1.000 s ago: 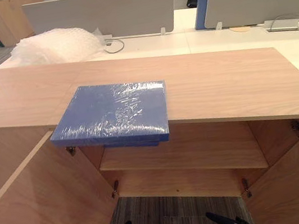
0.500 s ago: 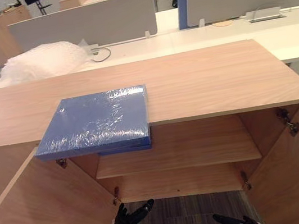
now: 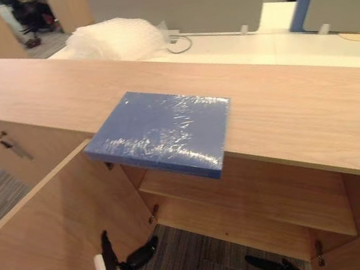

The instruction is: Walk over to the cabinet, pick up the folder, carry it to the office cabinet, place the folder inside the office cabinet, then close the office cabinet door

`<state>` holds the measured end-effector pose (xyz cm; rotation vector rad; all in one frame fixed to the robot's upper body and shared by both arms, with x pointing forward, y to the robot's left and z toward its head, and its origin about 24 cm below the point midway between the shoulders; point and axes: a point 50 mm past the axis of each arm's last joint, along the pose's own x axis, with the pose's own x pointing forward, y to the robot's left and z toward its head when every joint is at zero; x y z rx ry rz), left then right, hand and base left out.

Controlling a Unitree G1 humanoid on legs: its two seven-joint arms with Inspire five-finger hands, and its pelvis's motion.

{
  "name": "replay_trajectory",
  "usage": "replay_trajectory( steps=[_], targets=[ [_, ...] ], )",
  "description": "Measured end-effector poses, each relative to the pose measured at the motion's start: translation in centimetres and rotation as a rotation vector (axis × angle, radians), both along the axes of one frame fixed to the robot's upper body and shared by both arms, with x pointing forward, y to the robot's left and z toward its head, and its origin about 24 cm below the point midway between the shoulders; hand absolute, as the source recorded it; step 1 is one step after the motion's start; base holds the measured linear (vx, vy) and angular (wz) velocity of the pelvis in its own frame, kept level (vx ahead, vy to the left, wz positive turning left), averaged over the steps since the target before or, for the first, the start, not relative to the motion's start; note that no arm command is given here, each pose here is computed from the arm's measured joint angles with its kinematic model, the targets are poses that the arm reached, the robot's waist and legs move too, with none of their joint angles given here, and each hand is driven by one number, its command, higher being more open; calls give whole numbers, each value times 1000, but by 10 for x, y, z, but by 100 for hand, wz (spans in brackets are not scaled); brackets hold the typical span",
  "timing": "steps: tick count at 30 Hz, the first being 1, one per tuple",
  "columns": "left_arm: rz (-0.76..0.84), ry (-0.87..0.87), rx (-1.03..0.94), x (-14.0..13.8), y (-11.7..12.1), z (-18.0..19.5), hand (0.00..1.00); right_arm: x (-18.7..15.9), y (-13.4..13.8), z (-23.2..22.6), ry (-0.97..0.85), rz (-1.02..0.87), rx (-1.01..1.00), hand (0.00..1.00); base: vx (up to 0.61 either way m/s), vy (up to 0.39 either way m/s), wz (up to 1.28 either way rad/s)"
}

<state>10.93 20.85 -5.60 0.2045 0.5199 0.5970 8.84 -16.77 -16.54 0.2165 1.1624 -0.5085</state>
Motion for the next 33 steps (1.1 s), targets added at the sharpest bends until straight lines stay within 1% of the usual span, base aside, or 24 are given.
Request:
replay_trajectory(
  steps=[2,4,6,9,12,15,18,22,25,28,30,31,33],
  targets=[
    [46,-45,127,5,9,17,100,1,5,0,1,-33,17,100,-24,-20,64],
    [123,-117,280,8,22,42,100,6,12,0,-7,-25,29,100,-62,-17,67],
    [175,-144,390,6,30,57,100,7,12,1,-11,-25,28,100,-46,-6,47],
    [303,-202,576,1,46,86,100,6,11,0,-5,-31,19,100,-36,0,40],
    [377,-248,748,-3,52,113,100,6,10,1,-7,-42,14,100,-31,-13,41],
    [380,-279,813,-2,51,126,100,6,8,1,-13,-54,12,100,-19,-15,18],
    [362,-308,894,-1,50,140,100,6,7,1,-17,-56,12,100,-4,-4,1],
    [320,-308,934,1,48,146,100,5,4,1,-24,-74,23,100,-12,-17,-5],
    [271,-290,944,3,46,146,100,4,4,0,-24,-41,16,100,-12,-16,-15],
    [188,-293,950,8,42,147,100,2,3,0,-21,-29,18,100,4,-21,-8],
    [91,-305,983,14,38,149,100,-1,2,-1,-14,1,13,100,23,-26,-18],
    [67,-311,988,15,37,150,100,-1,2,-1,-11,2,16,100,43,-40,-25],
    [-43,-345,1005,23,31,153,100,-4,3,-2,-1,12,24,100,46,-54,-19]
  ],
)
